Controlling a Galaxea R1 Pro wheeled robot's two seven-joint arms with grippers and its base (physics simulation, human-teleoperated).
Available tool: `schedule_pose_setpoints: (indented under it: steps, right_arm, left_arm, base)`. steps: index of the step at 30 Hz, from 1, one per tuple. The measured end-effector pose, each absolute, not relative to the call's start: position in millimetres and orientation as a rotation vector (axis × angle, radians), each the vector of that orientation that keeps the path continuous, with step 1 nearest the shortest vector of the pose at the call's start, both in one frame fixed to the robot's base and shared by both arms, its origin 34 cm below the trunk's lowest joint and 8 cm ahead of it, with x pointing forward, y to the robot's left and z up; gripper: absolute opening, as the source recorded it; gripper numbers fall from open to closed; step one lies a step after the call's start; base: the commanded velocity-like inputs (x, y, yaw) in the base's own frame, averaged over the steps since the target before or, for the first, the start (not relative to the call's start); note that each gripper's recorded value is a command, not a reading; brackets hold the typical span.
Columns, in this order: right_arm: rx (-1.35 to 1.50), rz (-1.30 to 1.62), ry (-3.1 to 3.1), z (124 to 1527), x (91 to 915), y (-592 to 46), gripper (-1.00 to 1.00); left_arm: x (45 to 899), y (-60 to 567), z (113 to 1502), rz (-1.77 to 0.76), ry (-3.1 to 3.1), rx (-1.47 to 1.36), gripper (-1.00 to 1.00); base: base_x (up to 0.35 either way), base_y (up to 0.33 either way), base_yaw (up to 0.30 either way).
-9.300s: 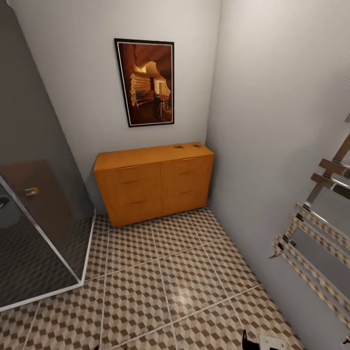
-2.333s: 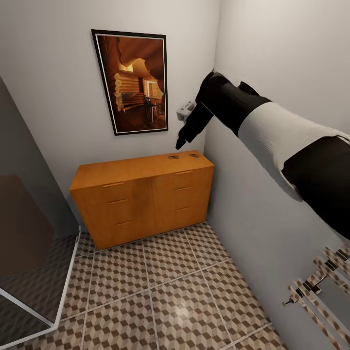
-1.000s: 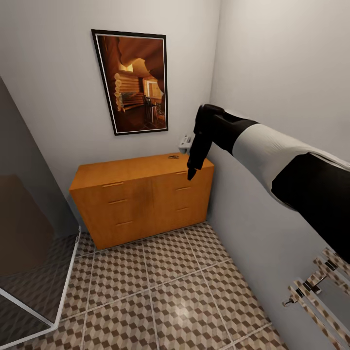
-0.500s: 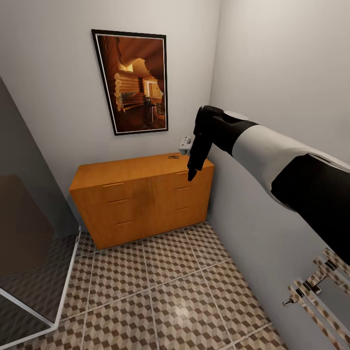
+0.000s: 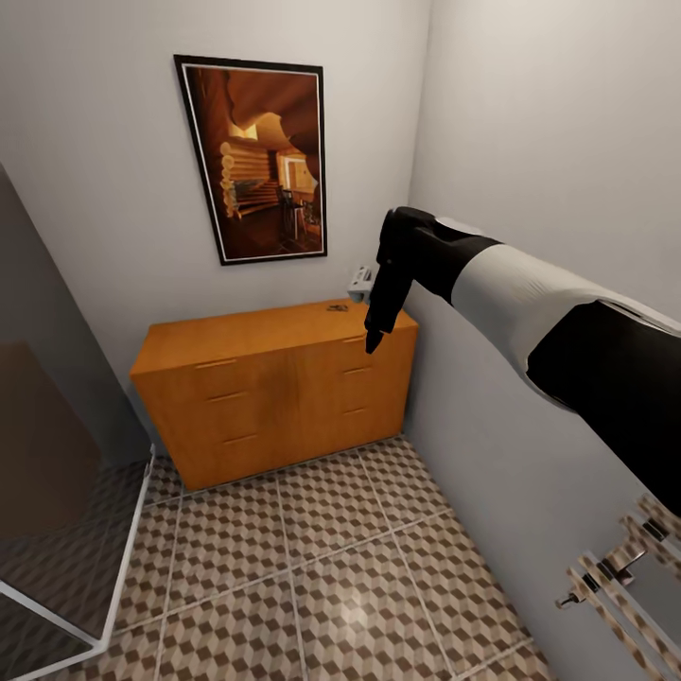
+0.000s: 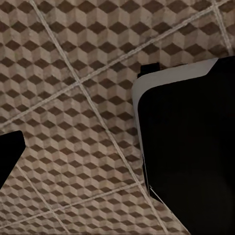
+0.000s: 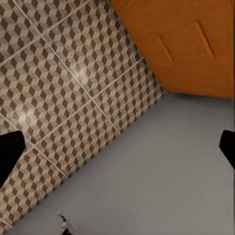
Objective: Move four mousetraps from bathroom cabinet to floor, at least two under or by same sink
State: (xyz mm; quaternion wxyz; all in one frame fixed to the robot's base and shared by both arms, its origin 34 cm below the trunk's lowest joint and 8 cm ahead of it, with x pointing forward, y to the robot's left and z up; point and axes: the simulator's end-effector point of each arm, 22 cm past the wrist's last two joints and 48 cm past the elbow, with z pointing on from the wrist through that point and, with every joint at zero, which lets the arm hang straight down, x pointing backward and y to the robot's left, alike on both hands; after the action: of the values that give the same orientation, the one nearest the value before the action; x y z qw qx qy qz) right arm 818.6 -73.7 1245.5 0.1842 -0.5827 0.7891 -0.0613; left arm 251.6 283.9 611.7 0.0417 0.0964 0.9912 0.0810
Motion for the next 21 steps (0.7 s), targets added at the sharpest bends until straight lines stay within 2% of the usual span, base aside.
schedule_pose_setpoints:
  steps: [9,21]
  right_arm:
    - [-1.650,-0.162,2.239,1232.7,815.9,-74.2,1.00]
    - [-1.657,-0.153,2.251,1221.4,813.5,-74.7,1.00]
  left_arm:
    - [250.2,284.1,611.6,0.249,3.040,0.296,1.00]
    - [250.0,284.1,611.7,0.249,3.040,0.297,1.00]
  base:
    - [0.284,-0.002,0.000]
    - [0.341,-0.060,0.000]
